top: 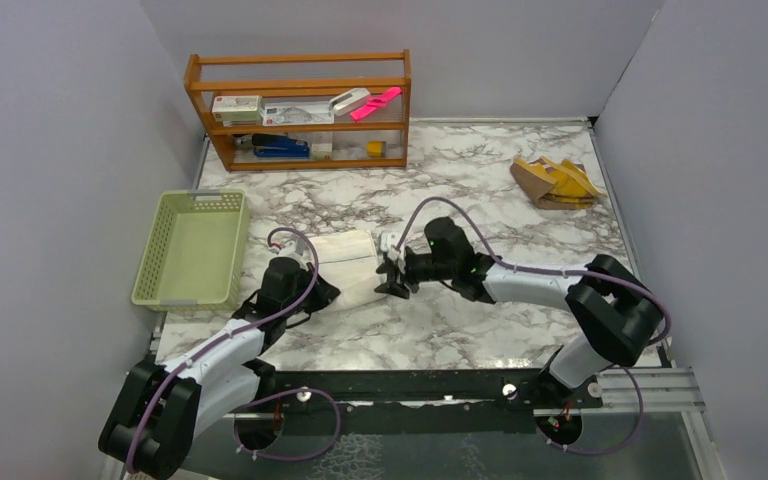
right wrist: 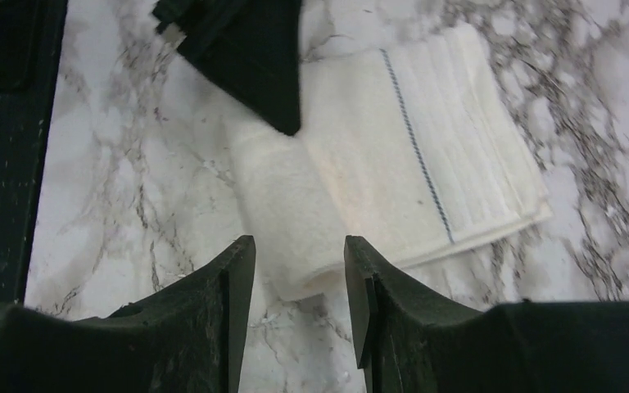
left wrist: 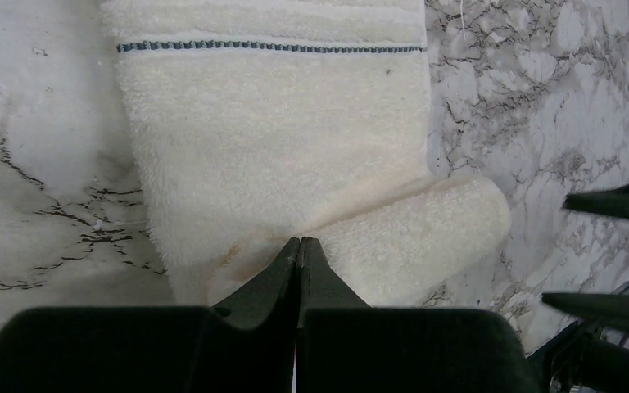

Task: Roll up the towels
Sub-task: Roll the towel at the center of the board.

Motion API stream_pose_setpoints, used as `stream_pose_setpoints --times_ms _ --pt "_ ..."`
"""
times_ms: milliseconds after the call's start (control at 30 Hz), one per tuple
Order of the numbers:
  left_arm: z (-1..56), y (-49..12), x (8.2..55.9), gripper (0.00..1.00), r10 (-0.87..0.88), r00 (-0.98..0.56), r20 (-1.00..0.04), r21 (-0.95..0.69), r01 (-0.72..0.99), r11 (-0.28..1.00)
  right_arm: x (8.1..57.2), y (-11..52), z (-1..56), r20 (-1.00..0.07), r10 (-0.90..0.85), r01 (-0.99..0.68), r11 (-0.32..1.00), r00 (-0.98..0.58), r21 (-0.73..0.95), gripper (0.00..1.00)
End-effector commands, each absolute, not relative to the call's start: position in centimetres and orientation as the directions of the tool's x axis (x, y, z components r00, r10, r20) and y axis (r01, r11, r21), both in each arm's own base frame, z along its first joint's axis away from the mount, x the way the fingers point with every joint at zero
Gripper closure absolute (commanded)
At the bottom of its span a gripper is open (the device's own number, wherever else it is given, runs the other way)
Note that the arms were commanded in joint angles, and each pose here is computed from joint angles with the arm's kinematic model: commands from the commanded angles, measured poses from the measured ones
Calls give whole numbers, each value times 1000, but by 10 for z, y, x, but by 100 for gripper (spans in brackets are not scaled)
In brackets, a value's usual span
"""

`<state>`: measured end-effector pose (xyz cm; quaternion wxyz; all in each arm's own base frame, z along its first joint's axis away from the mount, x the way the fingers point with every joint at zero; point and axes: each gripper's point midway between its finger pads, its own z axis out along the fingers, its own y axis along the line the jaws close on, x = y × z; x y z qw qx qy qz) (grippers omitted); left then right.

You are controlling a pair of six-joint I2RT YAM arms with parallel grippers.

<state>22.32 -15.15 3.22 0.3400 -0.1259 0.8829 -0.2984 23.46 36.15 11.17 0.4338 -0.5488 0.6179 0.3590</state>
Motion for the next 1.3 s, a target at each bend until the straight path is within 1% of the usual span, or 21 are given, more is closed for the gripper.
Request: stream_pose_setpoints --times_ms 0,100,233,467,600,633,667,700,867,1167,1267 --pt "1 -135 203 100 -389 -783 -485 -532 -88 842 209 388 112 -868 -288 -914 -117 405 -387 56" --pt "2 -135 203 100 -388 -782 -488 -533 -84 842 202 400 89 -801 -355 -876 -173 482 -450 57" --pt "3 -135 203 100 -389 -780 -491 -535 -82 841 198 415 77 -734 -379 -824 -192 563 -532 58" --pt "4 -136 203 100 -386 -780 -493 -538 -75 840 202 430 75 -692 -379 -783 -186 615 -594 58" --pt "3 -136 203 100 -384 -782 -492 -538 -74 840 203 433 80 -687 -364 -770 -168 629 -616 57" --pt "3 -137 204 100 -383 -782 -491 -537 -74 840 204 434 79 -686 -368 -770 -168 628 -616 37" --pt "3 -137 204 100 -383 -782 -491 -538 -74 840 204 434 76 -682 -376 -770 -173 627 -614 28" --pt "3 -137 204 100 -382 -783 -491 -537 -74 840 206 434 73 -680 -384 -772 -174 625 -611 27" --pt "3 -137 205 100 -379 -785 -490 -536 -72 841 205 433 63 -685 -405 -788 -185 606 -588 27" --pt "6 -137 206 100 -377 -784 -494 -535 -69 842 208 433 41 -682 -467 -819 -204 563 -537 37" --pt "7 -137 206 100 -375 -783 -496 -533 -66 843 212 433 29 -672 -507 -833 -208 540 -513 42"
